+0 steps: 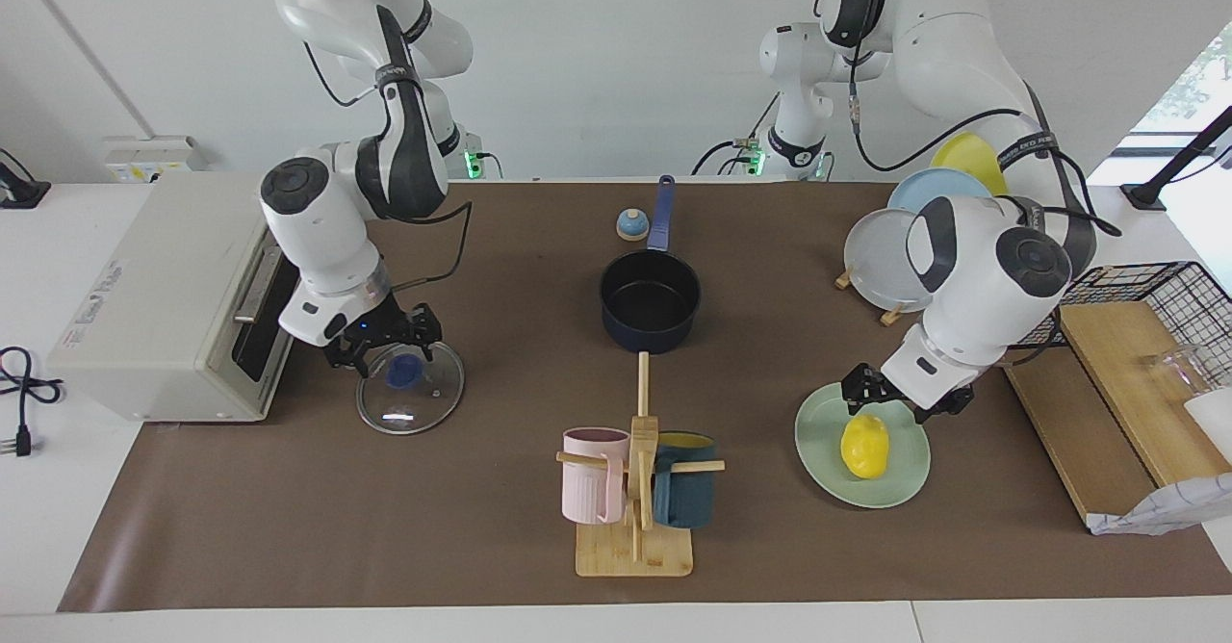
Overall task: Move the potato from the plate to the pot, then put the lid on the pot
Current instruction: 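Close the left gripper on the yellow potato on the green plate, then lift the potato with the left gripper and carry it over the pot, then lower the potato into the black pot and open the left gripper, then withdraw the left gripper while the right gripper carries the lid over the pot, then lower the glass lid onto the pot with the right gripper, then release the lid and raise the right gripper away from the pot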
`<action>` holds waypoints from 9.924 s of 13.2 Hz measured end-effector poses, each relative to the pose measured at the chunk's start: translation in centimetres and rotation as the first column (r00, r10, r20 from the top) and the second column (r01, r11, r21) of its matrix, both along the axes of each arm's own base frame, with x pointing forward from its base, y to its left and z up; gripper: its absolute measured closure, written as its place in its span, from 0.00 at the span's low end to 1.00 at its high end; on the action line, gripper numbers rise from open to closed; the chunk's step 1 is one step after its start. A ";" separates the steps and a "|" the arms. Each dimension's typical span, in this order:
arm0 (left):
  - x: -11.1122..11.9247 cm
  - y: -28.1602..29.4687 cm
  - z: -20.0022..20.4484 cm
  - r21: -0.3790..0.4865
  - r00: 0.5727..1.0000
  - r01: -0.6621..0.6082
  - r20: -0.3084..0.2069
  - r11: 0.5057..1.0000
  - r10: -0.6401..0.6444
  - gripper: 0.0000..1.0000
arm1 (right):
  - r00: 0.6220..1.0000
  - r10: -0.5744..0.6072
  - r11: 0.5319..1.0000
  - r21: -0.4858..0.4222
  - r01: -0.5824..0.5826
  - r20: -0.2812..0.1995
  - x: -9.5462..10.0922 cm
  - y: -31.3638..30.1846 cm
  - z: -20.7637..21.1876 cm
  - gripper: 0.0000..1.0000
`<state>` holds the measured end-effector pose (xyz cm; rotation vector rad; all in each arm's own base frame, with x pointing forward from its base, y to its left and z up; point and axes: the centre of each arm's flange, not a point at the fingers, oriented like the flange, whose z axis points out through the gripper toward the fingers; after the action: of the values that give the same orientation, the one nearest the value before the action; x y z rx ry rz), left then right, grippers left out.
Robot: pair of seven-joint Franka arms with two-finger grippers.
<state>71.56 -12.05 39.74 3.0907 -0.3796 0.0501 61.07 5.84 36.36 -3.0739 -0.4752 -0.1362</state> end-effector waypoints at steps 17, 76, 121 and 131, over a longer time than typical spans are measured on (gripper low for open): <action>0.6 0.2 -6.3 0.040 0.998 0.041 0.047 0.998 -0.043 0.27 | 0.999 0.006 1.000 -0.007 -0.006 -0.046 -0.8 -1.6 -5.0 0.03; -16.2 -0.9 19.8 -0.055 0.993 -0.118 0.014 0.991 0.119 0.00 | 0.976 -0.209 0.977 0.018 0.211 -0.061 -7.4 28.2 9.2 0.56; -19.6 6.0 25.8 0.020 0.994 -0.087 -0.062 0.996 0.088 0.00 | 0.956 -0.291 0.956 -0.043 0.290 -0.022 -6.5 32.7 11.7 0.00; -19.6 6.0 25.5 0.021 0.994 -0.087 -0.068 0.996 0.089 0.00 | 0.962 -0.254 0.961 -0.138 0.239 -0.103 -3.1 3.3 24.3 0.00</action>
<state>51.95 -6.03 65.29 3.1155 -0.2428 -0.0588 58.00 9.10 60.65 -3.2271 -0.0955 0.0773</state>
